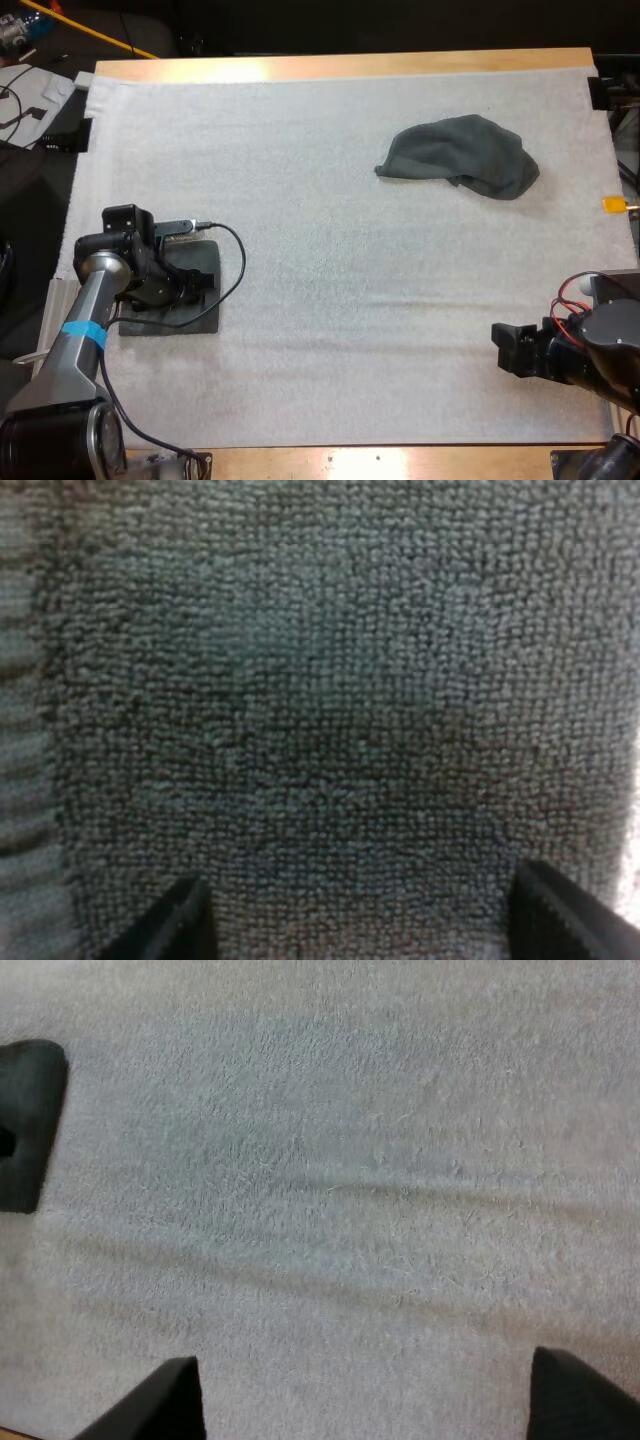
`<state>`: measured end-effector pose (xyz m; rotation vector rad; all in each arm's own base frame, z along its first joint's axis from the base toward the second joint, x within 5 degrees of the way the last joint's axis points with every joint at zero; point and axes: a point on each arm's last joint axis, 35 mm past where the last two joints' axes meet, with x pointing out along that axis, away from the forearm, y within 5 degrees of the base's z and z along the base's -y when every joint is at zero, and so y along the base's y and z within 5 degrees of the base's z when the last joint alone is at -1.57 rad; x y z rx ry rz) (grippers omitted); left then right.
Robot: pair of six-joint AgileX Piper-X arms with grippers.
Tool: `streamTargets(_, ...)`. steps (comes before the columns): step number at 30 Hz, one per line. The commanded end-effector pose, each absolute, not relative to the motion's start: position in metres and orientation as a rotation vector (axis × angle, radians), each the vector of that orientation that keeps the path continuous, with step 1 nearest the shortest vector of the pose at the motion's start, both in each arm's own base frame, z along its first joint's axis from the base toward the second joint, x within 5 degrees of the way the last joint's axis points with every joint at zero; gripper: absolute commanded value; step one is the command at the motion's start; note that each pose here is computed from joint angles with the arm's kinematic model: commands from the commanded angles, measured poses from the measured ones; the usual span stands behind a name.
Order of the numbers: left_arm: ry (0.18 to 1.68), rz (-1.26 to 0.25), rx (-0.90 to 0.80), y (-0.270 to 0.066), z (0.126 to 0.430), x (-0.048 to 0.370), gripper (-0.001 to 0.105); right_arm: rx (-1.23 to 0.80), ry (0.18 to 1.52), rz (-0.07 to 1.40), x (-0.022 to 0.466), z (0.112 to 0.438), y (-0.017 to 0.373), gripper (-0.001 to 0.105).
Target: Pick towel from pile, fold and stack
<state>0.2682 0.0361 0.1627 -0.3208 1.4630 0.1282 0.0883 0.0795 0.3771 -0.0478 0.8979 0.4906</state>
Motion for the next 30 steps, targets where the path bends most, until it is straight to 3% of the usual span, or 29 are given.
streamTargets(1,1.405,0.130,-0.320,0.037,0.179,0.275,0.059,-0.049,0.888,0.494,0.087,0.379,0.078,0.064)
streamTargets(7,1.228,0.112,-0.310,0.037,0.232,0.274,0.059,-0.048,0.881,0.500,0.087,0.379,0.079,0.064)
streamTargets(16,0.987,0.051,-0.315,0.029,0.303,0.237,0.059,-0.046,0.858,0.511,0.088,0.381,0.079,0.064)
streamTargets(21,0.901,-0.038,-0.350,0.021,0.330,0.211,0.059,-0.040,0.802,0.533,0.092,0.385,0.083,0.064)
streamTargets(23,0.916,-0.019,-0.325,0.020,0.325,0.215,0.059,-0.044,0.818,0.517,0.091,0.384,0.082,0.065)
streamTargets(30,0.881,-0.154,-0.269,-0.011,0.343,0.190,0.059,-0.026,0.658,0.592,0.107,0.397,0.098,0.065)
